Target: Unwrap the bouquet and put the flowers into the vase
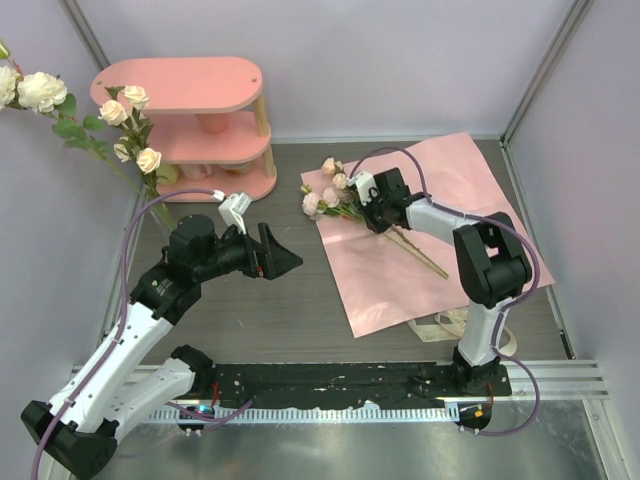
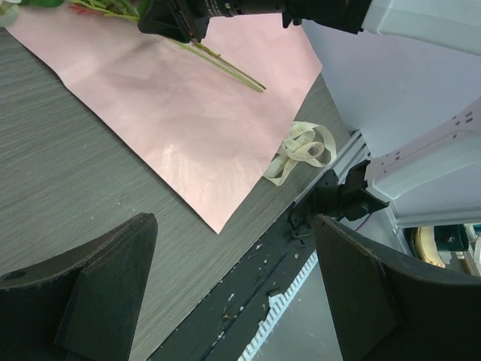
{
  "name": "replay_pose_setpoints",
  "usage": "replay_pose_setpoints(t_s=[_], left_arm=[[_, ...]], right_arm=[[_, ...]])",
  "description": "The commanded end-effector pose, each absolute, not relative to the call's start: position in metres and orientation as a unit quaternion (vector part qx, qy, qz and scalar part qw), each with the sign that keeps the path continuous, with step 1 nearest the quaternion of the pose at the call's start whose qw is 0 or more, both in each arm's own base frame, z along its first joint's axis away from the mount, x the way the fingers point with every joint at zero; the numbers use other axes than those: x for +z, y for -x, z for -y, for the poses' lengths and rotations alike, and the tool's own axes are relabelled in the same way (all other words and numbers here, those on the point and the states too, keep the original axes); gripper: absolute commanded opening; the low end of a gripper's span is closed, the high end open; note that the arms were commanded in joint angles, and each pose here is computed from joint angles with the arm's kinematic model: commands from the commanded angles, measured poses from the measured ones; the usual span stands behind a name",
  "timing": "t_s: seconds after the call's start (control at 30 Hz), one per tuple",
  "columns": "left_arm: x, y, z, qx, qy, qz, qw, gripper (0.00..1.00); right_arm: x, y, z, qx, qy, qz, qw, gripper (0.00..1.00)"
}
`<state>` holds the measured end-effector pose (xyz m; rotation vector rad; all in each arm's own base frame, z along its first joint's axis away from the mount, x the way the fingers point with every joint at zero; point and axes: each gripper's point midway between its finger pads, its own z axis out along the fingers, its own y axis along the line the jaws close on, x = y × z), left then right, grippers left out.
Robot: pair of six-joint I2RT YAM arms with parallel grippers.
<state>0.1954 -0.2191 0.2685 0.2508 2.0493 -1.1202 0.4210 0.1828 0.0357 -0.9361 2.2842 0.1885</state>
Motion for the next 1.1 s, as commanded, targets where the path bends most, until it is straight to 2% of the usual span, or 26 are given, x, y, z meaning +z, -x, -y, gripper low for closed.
replay_pose_setpoints(t_s=[0.0, 0.1, 0.27, 0.33, 0.43, 0.5, 0.6, 0.7, 0.8, 0.83, 1.0, 1.07], left_arm=[[0.299, -0.195, 0.226, -0.471, -0.099, -0.779, 0.402, 0.89], [0.308, -0.196, 0.232, -0.493, -0.095, -0.766, 0.402, 0.89], [0.319, -0.198, 0.242, -0.532, -0.082, -0.744, 0.396, 0.80], [0.328, -0.198, 0.248, -0.553, -0.079, -0.729, 0.396, 0.74], [0.342, -0.198, 0.254, -0.578, -0.071, -0.707, 0.401, 0.71], [0.356, -0.201, 0.257, -0.593, -0.063, -0.685, 0.417, 0.71], [0.368, -0.203, 0.266, -0.613, -0.051, -0.663, 0.426, 0.80], [0.372, -0.212, 0.277, -0.603, -0.039, -0.662, 0.444, 0.81], [0.367, -0.227, 0.281, -0.559, -0.022, -0.681, 0.474, 0.70], [0.371, -0.232, 0.279, -0.547, -0.011, -0.684, 0.483, 0.63], [0.362, -0.239, 0.283, -0.521, 0.013, -0.695, 0.496, 0.53], [0.361, -0.243, 0.282, -0.511, 0.025, -0.696, 0.505, 0.53]], right_arm=[[0.142, -0.431, -0.215, 0.057, 0.372, -0.816, 0.438, 0.08], [0.178, -0.421, -0.226, 0.063, 0.365, -0.804, 0.465, 0.01], [0.262, -0.397, -0.234, 0.126, 0.318, -0.764, 0.546, 0.01], [0.291, -0.378, -0.241, 0.178, 0.301, -0.739, 0.576, 0.01], [0.308, -0.349, -0.255, 0.261, 0.298, -0.702, 0.592, 0.01], [0.326, -0.330, -0.260, 0.303, 0.294, -0.666, 0.615, 0.01], [0.338, -0.300, -0.271, 0.363, 0.285, -0.637, 0.618, 0.01], [0.344, -0.277, -0.284, 0.401, 0.283, -0.621, 0.611, 0.01], [0.352, -0.259, -0.290, 0.434, 0.270, -0.608, 0.607, 0.01], [0.353, -0.255, -0.290, 0.440, 0.268, -0.605, 0.608, 0.01], [0.353, -0.238, -0.292, 0.451, 0.267, -0.594, 0.611, 0.01], [0.353, -0.233, -0.292, 0.453, 0.270, -0.591, 0.610, 0.01]])
